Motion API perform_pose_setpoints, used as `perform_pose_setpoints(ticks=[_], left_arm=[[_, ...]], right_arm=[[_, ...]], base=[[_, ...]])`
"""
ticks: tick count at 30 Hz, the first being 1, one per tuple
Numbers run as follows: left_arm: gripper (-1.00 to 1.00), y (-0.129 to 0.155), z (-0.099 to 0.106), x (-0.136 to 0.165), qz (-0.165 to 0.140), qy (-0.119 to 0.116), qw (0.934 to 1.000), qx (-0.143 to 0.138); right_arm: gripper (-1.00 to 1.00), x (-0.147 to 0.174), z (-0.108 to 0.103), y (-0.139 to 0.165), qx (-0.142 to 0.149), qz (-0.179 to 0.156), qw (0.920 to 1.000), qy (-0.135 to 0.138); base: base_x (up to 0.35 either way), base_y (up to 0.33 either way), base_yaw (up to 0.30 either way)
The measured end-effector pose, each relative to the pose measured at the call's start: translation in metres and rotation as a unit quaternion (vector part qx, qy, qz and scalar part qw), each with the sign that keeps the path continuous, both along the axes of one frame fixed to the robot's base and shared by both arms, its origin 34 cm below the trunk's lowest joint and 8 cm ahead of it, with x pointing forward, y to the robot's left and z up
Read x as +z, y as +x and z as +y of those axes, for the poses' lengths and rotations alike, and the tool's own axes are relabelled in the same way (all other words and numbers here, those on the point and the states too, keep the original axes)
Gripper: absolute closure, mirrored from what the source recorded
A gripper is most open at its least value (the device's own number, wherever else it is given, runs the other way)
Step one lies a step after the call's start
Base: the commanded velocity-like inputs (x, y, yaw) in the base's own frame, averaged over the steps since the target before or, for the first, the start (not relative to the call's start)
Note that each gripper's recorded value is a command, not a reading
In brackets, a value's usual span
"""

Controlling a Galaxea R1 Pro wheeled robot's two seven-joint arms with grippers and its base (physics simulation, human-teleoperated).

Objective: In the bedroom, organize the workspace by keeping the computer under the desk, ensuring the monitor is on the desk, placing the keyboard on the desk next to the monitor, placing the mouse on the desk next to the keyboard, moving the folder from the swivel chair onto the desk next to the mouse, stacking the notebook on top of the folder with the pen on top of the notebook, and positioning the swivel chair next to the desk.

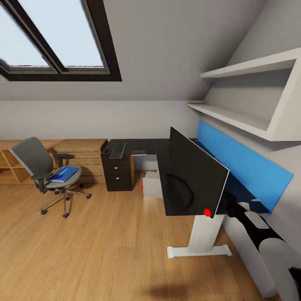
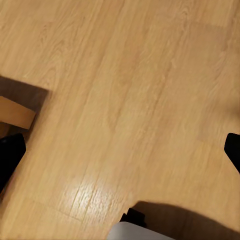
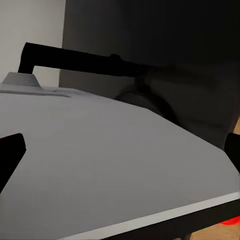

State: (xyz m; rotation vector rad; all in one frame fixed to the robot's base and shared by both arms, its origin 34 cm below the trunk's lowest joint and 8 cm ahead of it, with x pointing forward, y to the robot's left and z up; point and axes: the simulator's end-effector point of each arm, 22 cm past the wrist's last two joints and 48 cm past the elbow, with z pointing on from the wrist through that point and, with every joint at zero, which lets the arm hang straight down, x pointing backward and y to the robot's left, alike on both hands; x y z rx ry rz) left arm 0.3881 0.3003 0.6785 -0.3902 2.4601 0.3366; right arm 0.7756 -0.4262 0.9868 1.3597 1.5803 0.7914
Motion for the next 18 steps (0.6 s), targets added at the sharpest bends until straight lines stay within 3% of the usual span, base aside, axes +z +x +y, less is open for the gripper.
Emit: perform_pose_setpoints(ticks=[5, 12, 18], left_arm=[[-1.0, 0.0, 0.0, 0.0, 0.0, 0.0, 1.0, 0.0], [-1.0, 0.0, -0.0001, 0.0, 0.0, 0.0, 1.0, 0.0], [-1.0, -0.001, 0.0019, 0.0, 0.0, 0.0, 1.0, 0.004]], right_arm=[[-1.0, -0.0001, 0.0001, 0.0, 0.0, 0.0, 1.0, 0.0], [-1.0, 0.0002, 0.0002, 0.0001, 0.0, 0.0, 1.0, -0.001], [-1.0, 0.0009, -0.0005, -0.0002, 0.0, 0.0, 1.0, -0.003]], base=[[-0.001, -0.014, 0.0], [0.005, -0.19, 0.0], [0.214, -0.041, 0.0]])
